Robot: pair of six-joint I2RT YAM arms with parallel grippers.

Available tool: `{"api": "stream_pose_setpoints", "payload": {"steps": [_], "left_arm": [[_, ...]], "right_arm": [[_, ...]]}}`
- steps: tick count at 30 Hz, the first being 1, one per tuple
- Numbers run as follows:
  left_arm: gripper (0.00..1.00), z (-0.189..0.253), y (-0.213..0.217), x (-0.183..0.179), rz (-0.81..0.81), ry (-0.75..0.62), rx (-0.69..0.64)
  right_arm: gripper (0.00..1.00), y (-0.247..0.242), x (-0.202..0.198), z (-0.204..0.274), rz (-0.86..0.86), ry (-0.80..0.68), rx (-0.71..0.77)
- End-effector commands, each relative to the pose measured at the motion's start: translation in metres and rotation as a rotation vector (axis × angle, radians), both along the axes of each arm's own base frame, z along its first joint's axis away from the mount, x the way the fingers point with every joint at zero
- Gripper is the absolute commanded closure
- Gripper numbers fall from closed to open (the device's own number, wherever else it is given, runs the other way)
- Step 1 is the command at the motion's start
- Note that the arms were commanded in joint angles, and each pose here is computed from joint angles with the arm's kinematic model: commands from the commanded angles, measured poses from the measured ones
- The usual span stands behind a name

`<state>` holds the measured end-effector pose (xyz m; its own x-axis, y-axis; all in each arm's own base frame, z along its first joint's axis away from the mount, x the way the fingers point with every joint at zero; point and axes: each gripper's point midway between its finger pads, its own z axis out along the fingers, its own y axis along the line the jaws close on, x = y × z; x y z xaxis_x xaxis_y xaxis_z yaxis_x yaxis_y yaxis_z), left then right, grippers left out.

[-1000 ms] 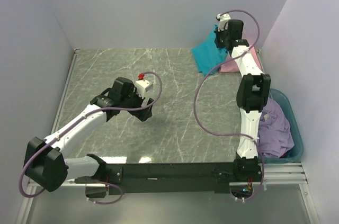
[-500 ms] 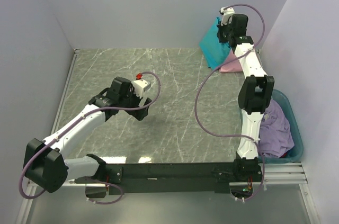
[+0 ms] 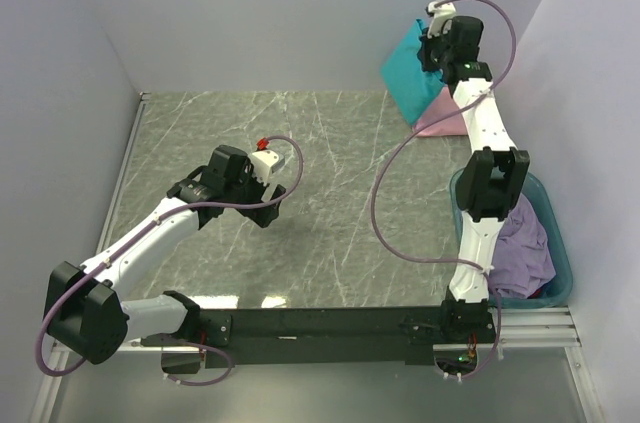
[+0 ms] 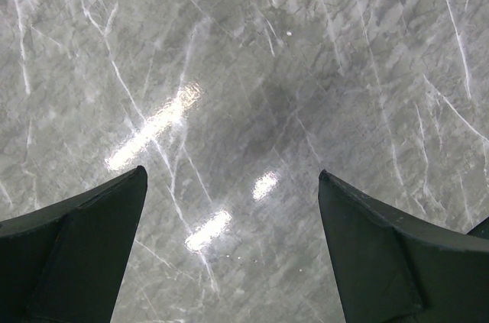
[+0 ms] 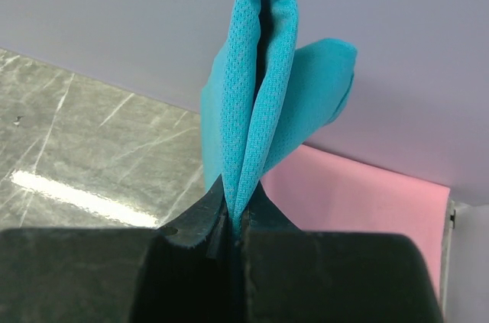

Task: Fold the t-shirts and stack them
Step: Neatly place the folded tshirt to the corner

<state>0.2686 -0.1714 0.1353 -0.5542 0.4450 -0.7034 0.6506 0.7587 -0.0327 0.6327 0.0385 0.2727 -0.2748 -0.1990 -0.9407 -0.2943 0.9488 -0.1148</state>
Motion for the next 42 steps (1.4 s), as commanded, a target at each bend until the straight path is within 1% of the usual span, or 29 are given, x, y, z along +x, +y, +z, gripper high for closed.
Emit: {"api": "stream_pose_setpoints", "payload": {"steps": [1,6,15,19,26,33,37,42], "left_arm": [[0.01,0.014,0.001,0.003,0.003,-0.043,-0.008],[0.01,0.014,0.0,0.003,-0.003,-0.036,-0.009],[0.01,0.01,-0.001,0.001,-0.013,-0.023,-0.009],[0.01,0.01,0.0,0.002,-0.014,-0.026,-0.004],[0.01,0.011,-0.001,-0.001,-0.017,-0.026,-0.016],[0.01,0.015,0.0,-0.002,-0.02,-0.042,-0.021],[0.01,0.014,0.0,-0.004,-0.024,-0.041,-0.023],[0.01,0.016,-0.002,-0.005,-0.029,-0.039,-0.038]], "right_arm": [[1.0,-0.023,-0.01,0.05,-0.028,-0.096,0.005],[1.0,-0.039,-0.006,0.03,-0.049,-0.051,0.004],[1.0,-0.065,0.003,-0.005,-0.096,0.028,0.044],[1.0,-0.067,0.003,-0.01,-0.091,0.047,0.059],[1.0,-0.041,-0.006,0.025,-0.032,-0.01,0.076],[1.0,-0.014,-0.018,0.047,0.003,-0.033,0.093],[1.0,-0.003,-0.021,0.052,0.015,-0.028,0.123],[1.0,0.001,-0.021,0.053,0.012,-0.024,0.139]]}}
